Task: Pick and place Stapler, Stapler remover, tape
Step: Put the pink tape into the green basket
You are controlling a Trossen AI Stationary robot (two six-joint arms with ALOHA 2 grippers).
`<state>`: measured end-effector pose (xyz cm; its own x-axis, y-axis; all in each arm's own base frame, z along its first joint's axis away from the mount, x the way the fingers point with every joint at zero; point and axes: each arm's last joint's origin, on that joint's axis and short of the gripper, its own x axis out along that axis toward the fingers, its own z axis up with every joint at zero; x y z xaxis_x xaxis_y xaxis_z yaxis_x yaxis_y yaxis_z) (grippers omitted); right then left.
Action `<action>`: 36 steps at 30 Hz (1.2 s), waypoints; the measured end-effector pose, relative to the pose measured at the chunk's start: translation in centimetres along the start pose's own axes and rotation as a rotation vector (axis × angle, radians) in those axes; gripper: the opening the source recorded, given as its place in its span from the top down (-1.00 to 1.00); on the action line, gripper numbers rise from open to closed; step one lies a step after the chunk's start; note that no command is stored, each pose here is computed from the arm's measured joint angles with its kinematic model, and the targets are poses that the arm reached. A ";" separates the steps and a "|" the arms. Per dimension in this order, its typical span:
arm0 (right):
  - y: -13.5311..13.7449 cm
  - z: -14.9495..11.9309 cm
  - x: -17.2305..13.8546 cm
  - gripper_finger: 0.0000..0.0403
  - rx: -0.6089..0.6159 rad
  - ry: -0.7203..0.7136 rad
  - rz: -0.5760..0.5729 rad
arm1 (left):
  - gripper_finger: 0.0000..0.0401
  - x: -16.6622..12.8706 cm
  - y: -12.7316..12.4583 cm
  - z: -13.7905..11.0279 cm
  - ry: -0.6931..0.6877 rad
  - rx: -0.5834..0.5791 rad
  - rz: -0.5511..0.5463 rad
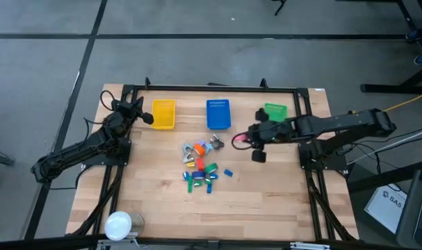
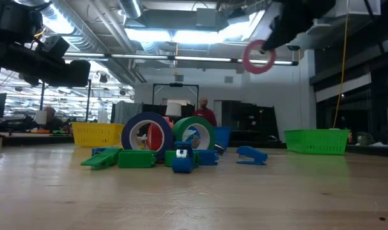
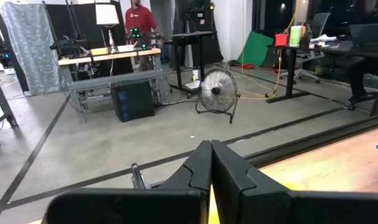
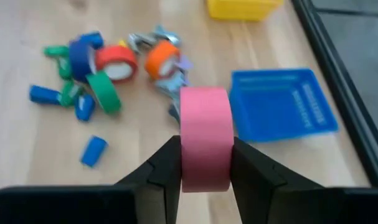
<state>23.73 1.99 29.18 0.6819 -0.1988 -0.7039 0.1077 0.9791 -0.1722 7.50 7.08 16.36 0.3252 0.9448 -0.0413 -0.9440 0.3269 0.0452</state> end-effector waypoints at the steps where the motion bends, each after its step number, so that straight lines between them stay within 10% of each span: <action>1: -0.4 -0.3 -0.4 0.43 0.005 0.015 -0.016 | 0.99 0.0 0.0 0.0 0.000 0.000 0.001; 36: -12.6 -11.2 -0.5 0.43 0.103 0.427 -0.408 | 0.99 0.0 0.0 0.0 0.000 0.000 0.000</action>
<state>13.94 -10.70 23.96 0.2219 -0.5380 -0.8132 0.3837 0.8149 -0.4344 7.50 7.08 16.36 0.3251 0.9448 -0.0410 -0.9440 0.3268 0.0450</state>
